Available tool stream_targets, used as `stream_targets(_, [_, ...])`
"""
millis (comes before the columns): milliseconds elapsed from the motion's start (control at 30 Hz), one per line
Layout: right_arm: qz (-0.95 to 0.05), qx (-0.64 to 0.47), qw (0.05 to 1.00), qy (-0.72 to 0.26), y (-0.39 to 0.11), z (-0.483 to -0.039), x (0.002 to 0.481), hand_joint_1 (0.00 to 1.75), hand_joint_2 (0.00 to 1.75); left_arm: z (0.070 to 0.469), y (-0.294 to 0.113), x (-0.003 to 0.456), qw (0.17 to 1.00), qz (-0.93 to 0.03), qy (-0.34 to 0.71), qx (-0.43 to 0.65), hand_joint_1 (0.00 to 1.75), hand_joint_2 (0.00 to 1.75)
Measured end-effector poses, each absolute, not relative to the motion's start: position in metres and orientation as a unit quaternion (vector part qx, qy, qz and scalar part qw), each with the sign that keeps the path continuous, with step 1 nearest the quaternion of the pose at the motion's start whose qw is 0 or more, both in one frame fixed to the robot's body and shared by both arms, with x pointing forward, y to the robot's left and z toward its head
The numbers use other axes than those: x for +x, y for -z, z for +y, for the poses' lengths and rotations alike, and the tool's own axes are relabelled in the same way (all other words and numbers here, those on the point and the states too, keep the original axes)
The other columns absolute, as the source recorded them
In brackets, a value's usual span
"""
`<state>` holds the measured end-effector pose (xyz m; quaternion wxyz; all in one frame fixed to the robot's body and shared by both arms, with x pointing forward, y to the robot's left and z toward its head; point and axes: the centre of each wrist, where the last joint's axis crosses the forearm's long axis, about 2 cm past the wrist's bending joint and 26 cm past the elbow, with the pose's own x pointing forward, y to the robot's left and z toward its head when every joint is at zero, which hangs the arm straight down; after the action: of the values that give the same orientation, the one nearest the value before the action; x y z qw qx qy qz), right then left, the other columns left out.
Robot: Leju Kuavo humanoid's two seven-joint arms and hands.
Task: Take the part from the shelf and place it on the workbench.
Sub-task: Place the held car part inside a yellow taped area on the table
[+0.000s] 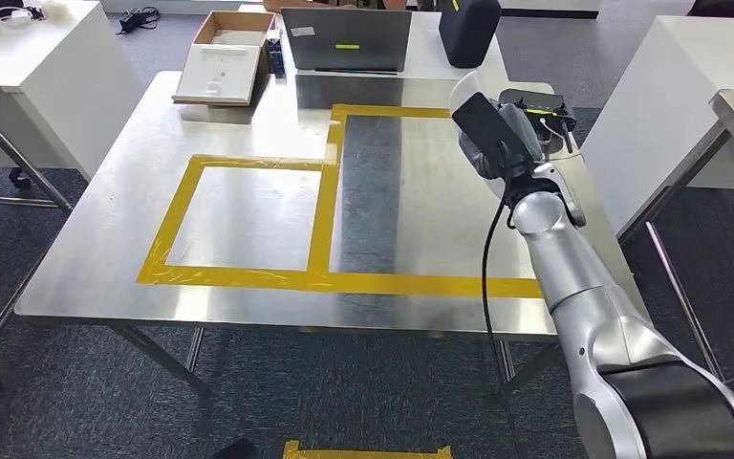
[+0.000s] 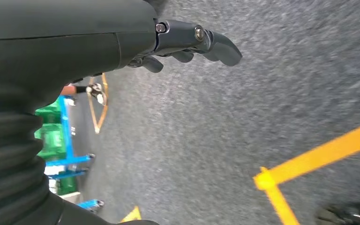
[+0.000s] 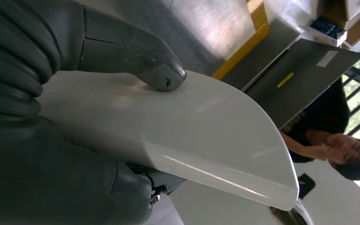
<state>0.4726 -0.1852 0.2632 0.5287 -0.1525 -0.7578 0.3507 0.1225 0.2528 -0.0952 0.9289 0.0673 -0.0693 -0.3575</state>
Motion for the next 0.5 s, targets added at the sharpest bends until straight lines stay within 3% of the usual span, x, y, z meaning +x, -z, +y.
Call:
stream_targets(133, [-0.718,-0.163,0.561,-0.378,-0.263,-0.179,0.478,1.75,1.75,0.252,0.094,0.128,0.930,-0.084,0.352,0.058,0.00,1.75])
stream_targets(267, [-0.688,-0.156,0.575,-0.413,-0.249,-0.171,0.474,0.00,0.00,0.251,0.094,0.128,0.930,-0.087,0.354,0.048,0.00,1.75])
stream_targets(433, [-0.662,-0.140,0.584,-0.449,-0.228,-0.162,0.465,0.00,0.00,0.252,0.094,0.128,0.931,-0.091,0.350,0.050,0.00,1.75])
stream_targets(500, [-0.656,-0.135,0.587,-0.455,-0.222,-0.161,0.462,0.00,0.00,0.252,0.094,0.128,0.931,-0.092,0.349,0.049,0.00,0.87])
